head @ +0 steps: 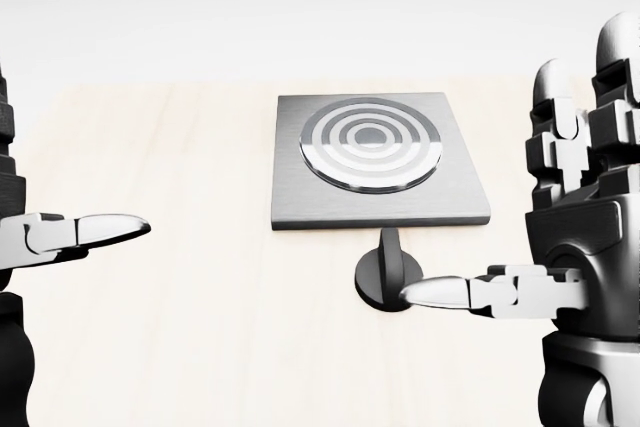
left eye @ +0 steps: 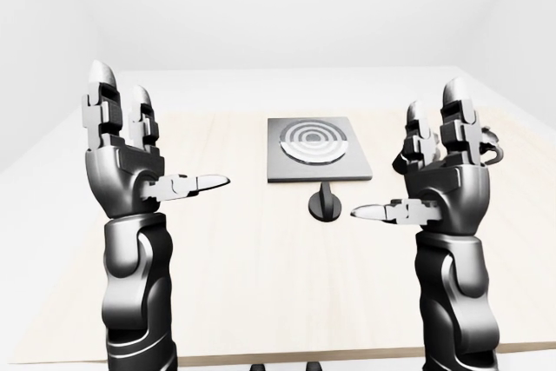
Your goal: Turn off the stove.
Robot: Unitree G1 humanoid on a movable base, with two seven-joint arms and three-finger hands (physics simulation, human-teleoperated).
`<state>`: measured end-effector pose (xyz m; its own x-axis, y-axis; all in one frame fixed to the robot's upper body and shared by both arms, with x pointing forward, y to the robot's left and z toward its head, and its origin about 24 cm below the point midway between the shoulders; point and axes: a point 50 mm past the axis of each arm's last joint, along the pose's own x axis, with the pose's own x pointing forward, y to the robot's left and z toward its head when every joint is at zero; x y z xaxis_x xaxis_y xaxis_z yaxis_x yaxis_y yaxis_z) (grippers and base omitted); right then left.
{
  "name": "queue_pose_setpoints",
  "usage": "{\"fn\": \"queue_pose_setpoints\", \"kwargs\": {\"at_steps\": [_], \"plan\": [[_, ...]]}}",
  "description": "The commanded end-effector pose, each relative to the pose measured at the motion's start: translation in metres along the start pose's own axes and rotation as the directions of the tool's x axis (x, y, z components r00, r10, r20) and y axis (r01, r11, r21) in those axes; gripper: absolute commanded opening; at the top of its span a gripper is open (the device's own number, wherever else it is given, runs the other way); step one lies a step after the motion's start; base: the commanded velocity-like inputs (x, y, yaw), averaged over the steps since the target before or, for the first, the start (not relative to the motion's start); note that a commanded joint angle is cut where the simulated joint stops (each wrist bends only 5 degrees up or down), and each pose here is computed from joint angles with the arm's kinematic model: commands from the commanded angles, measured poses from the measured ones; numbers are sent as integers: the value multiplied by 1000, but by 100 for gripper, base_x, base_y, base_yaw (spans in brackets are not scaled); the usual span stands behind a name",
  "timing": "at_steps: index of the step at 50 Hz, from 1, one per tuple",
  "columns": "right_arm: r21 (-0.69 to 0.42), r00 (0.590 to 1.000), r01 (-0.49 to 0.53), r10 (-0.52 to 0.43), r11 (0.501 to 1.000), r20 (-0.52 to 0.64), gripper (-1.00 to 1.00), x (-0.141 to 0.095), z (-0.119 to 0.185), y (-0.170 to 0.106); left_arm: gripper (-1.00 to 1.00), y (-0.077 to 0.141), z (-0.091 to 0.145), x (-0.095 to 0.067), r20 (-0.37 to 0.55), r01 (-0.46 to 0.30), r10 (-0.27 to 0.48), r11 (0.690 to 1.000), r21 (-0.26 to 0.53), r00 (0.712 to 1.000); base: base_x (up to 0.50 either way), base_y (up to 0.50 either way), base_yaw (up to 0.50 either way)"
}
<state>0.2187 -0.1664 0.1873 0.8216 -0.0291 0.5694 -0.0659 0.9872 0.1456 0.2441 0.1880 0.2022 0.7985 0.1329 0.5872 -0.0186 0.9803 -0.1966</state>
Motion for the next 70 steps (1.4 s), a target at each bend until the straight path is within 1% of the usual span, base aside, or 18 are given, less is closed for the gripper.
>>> {"fn": "queue_pose_setpoints", "kwargs": {"at_steps": [1, 3, 7, 9, 13, 14, 17, 23, 26, 29, 36, 40, 46, 53, 58, 70], "plan": [[-77, 997, 50, -54, 996, -50, 100, 0, -12, -1, 100, 0, -1, 1, -3, -2, 2, 1000, 2, 1000, 0, 0, 0], [-113, 996, 55, -61, 992, -58, 100, 2, -16, -1, 100, 0, 0, 1, -1, -2, 2, 1000, 0, 1000, 0, 0, 0], [-123, 993, 87, -96, 989, -68, 100, 6, -21, -3, 100, 0, 0, 1, 0, -1, 1, 1000, -2, 1000, 0, 0, 0], [-136, 993, 72, -84, 988, -84, 100, 5, -25, -3, 100, 1, -1, 1, -3, -2, 2, 1000, 0, 1000, 0, 0, 0], [-122, 995, 25, -37, 992, -95, 100, 5, -26, 0, 100, 1, -1, 2, -4, -6, 6, 1000, -1, 1000, 0, 0, 0], [-126, 994, 34, -47, 991, -99, 100, 5, -28, -1, 100, 1, -1, 2, -2, -6, 6, 1000, -1, 1000, 0, 0, 0], [-126, 996, -18, 7, 992, -92, 100, 5, -24, 1, 100, 1, -1, 2, -2, -6, 6, 1000, -2, 1000, 0, 0, 0], [-106, 996, -40, 32, 994, -81, 100, 6, -21, 0, 100, 2, -2, 1, -6, -7, 7, 1000, 0, 1000, 0, 0, 0], [-107, 993, -58, 47, 992, -106, 100, 2, -25, 2, 100, 2, -1, 2, -5, -9, 9, 1000, 2, 1000, 0, 0, 0], [-89, 992, -51, 40, 995, -117, 100, 1, -28, 2, 100, 2, 0, 2, 0, -9, 9, 1000, 1, 1000, 0, 0, 0], [-91, 985, -51, 36, 995, -167, 100, -4, -38, 0, 100, 1, 2, 2, 10, -6, 6, 1000, -4, 1000, 0, 0, 0], [-93, 980, -55, 36, 994, -196, 100, -7, -44, -1, 100, 1, 0, 1, 0, -6, 6, 1000, -3, 1000, 0, 0, 0], [-98, 963, -52, 23, 994, -270, 100, -15, -58, -5, 100, 2, 0, 2, 1, -9, 9, 1000, -2, 1000, 0, 0, 0], [-105, 954, -50, 17, 993, -298, 100, -19, -64, -7, 100, 2, 0, 2, 0, -10, 10, 1000, -2, 1000, 0, 0, 0], [-112, 930, -50, 6, 992, -366, 100, -27, -78, -10, 100, 2, -1, 2, -5, -10, 10, 1000, -2, 1000, 0, 0, 0], [-110, 926, -52, 7, 993, -378, 100, -26, -82, -9, 100, 2, -2, 2, -6, -10, 10, 1000, -4, 1000, 0, 0, 0]]}}
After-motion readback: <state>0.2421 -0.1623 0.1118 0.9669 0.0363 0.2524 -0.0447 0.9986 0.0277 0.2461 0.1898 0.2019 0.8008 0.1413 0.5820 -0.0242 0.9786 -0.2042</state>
